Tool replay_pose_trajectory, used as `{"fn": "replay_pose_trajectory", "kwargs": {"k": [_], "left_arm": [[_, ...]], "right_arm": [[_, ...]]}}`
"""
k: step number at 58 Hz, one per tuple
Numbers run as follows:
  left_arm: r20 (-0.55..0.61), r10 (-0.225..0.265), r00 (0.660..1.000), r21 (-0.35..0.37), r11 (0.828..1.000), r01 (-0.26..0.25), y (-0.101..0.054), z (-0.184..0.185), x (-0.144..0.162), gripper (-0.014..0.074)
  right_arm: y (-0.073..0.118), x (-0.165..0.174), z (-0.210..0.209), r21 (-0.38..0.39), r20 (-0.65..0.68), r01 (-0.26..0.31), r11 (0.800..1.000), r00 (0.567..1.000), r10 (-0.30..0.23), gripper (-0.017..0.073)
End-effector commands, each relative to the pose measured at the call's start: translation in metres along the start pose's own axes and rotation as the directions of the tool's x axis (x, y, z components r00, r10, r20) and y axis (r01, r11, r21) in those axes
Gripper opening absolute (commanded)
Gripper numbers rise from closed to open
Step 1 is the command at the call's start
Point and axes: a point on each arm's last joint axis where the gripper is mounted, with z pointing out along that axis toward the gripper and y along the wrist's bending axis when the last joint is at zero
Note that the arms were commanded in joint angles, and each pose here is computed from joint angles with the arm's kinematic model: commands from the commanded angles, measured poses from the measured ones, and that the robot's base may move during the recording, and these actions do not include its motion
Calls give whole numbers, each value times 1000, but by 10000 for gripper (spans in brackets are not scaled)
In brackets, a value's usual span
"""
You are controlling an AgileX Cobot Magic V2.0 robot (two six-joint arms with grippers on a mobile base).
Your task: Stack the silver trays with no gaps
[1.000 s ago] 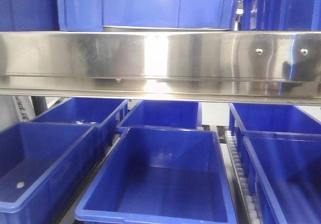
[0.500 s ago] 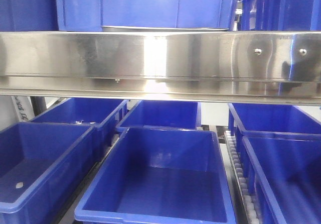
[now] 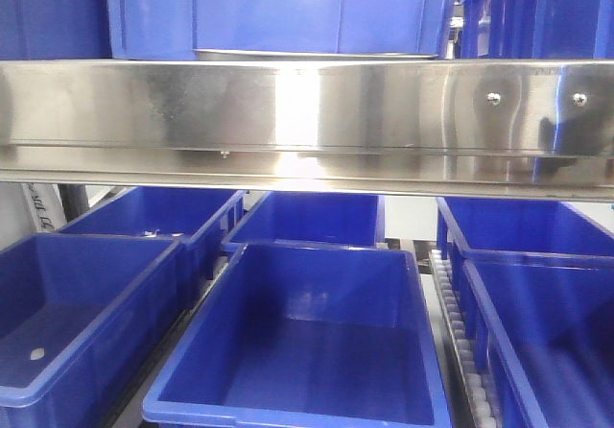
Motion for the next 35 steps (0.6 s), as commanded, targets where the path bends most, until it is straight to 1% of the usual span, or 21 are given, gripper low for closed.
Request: {"fn": "replay_pose_trajectory", "kwargs": {"k": [1, 7, 35], "left_arm": [[17, 4, 1000, 7, 1000, -4, 0, -1, -2, -16], [24, -14, 1000, 8, 1000, 14, 0, -1, -3, -16], [28, -14, 1000, 8, 1000, 14, 0, -1, -3, -16]], "right_arm": [[0, -2, -1, 1, 27, 7, 1000, 1000, -7, -78], [0, -2, -1, 1, 27, 7, 1000, 1000, -7, -78], [0, -2, -1, 1, 27, 7, 1000, 1000, -7, -78]]}}
